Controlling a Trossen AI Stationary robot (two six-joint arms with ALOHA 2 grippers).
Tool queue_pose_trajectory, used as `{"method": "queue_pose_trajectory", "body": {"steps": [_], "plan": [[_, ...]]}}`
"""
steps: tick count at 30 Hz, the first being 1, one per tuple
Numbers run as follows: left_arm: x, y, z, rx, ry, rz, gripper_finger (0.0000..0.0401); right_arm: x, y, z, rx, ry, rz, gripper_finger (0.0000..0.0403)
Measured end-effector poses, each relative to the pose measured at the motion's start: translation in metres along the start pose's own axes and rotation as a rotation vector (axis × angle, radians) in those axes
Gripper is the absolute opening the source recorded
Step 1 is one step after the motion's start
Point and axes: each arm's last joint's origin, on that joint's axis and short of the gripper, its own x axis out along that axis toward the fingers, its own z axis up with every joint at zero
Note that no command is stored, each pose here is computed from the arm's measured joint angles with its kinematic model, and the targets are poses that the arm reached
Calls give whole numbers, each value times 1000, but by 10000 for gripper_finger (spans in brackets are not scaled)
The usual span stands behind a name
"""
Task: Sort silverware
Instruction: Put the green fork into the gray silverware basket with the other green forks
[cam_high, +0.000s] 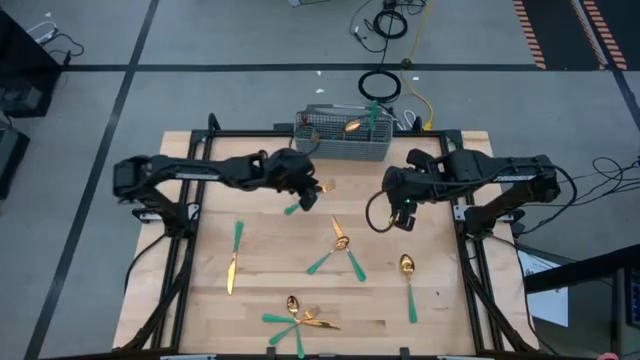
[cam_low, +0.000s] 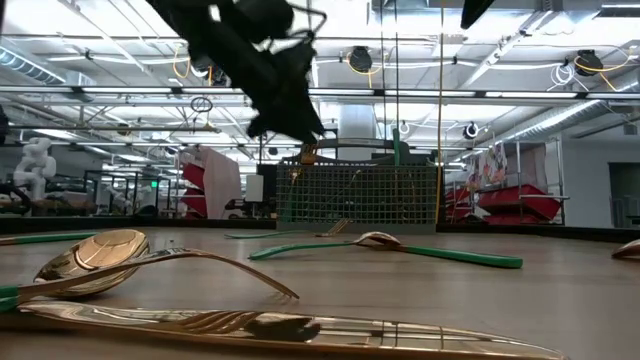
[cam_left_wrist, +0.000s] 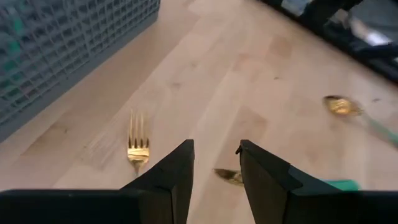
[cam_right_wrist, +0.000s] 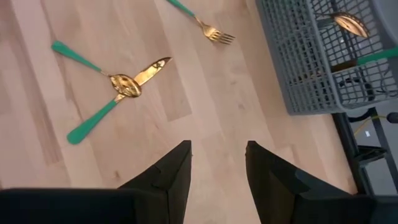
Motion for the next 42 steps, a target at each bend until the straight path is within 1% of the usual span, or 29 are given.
{"method": "queue_pose_trajectory", "body": {"steps": [4,7,10,14,19,23,26,31,34,37,40,42], "plan": [[33,18,-9,36,42,47,134,-3,8,-4,-9,-4,17,142],[55,31,-17,22,67,74,134,-6,15,-7,-24,-7,33,142],[68,41,-22,9,70,97,134,-8,20,-10,-27,-11,44,142],[76,49,-23,-1,51,123,134,-11,27,-13,-28,-14,59,142],[76,54,-17,15,15,125,134,-14,33,-17,-46,-20,73,142],[76,58,-15,16,5,88,134,-15,34,-18,-56,-24,73,142],[83,59,-17,13,-1,75,134,-15,34,-17,-64,-33,58,142],[100,57,-20,11,38,35,134,-15,34,-18,-68,-31,54,142],[113,57,-19,19,42,70,134,-15,34,-18,-69,-27,58,142],[124,60,-19,25,57,81,134,-16,37,-20,-78,-27,65,142],[132,64,-24,28,107,91,134,-18,40,-23,-77,-25,73,142],[134,64,-25,36,113,102,133,-19,41,-25,-73,-15,70,142]]}}
